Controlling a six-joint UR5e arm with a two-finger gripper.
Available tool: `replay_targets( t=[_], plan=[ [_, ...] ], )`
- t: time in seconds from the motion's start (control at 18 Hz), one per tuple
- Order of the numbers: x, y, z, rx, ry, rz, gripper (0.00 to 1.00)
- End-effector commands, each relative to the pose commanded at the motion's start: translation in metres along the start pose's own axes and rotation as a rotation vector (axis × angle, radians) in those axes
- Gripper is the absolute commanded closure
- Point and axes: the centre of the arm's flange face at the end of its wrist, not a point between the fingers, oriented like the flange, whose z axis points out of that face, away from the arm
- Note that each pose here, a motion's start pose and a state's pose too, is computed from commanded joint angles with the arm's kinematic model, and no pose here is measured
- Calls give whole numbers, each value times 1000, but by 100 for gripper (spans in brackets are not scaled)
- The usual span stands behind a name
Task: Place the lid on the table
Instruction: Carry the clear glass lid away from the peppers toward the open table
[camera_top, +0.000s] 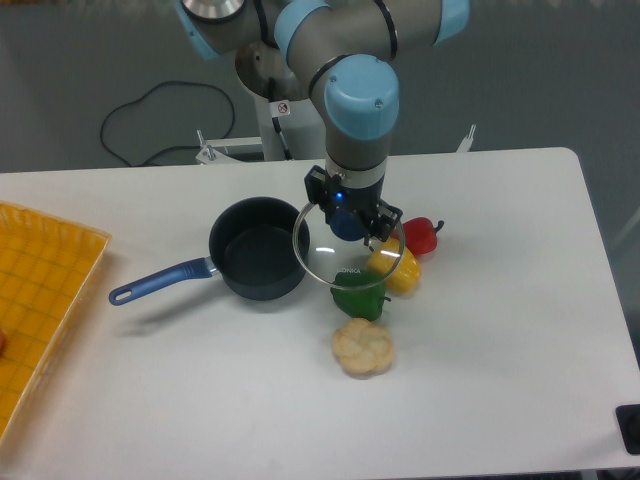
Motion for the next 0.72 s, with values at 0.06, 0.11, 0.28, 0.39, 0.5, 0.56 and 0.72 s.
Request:
replay_targets(
  t=[0.06, 0.11, 0.28, 0.39, 0.5, 0.56, 0.72],
  plan=[
    [-4, 3, 1, -1, 1, 6, 49],
    [-7, 5, 2, -1, 3, 11, 49],
    [-19, 8, -2, 6, -6, 8, 49],
    [-32, 9, -5, 8, -14, -3, 49],
    [-46, 16, -5, 9, -15, -1, 49],
    [-53, 19, -5, 11, -18, 2, 49],
    [-82, 30, -3, 8, -22, -10, 49]
  ],
)
